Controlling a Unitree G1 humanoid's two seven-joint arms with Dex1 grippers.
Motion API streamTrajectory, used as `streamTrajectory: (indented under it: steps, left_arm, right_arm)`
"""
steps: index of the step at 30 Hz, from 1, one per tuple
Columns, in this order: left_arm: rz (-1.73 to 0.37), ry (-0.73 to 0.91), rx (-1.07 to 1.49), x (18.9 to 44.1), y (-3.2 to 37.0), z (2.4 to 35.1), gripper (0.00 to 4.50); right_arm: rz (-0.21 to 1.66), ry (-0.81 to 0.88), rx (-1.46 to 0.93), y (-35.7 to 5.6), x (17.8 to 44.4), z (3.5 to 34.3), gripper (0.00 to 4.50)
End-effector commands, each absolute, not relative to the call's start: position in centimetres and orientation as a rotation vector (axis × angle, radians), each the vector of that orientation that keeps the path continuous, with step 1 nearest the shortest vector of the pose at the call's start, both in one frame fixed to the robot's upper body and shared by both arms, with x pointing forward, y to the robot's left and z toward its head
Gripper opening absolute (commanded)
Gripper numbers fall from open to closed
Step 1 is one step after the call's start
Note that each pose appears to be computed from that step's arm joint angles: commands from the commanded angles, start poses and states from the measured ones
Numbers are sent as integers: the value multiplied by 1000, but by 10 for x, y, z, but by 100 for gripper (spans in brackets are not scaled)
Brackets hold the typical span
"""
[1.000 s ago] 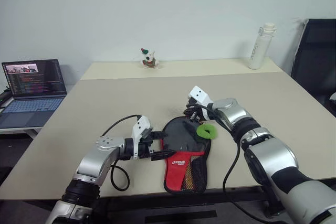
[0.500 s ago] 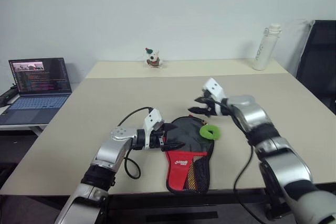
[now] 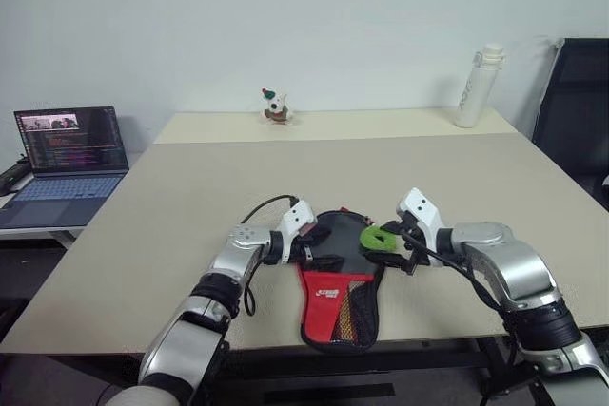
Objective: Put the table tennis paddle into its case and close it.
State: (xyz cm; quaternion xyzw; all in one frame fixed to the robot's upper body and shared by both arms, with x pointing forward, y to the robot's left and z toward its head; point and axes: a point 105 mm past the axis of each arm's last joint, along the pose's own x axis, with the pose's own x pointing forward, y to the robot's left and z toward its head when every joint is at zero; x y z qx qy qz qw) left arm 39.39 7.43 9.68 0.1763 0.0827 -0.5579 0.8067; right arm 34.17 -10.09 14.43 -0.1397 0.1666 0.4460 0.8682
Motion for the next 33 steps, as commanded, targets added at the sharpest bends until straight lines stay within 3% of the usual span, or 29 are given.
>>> streamTrajectory:
  steps: [1,13,18,27,33]
  left_arm:
    - [-1184,220,406,393,77,83,450]
    - [-1200,224,403,390,78,78,450]
    - [-1209,223,404,389,75,76,450]
    - [-1280,197,392,384,50,80,450]
    - [-1296,229,367,381,39,72,450]
  right_arm:
    - [905,303,-312,-91,344,146,447]
    - [691,336,-383,-113,382,118,447]
    - [668,326,-375,-114,385,119,328]
    - [635,330,-317,-117,387,123,16]
    - [624,332,-290,-118,387,126,3]
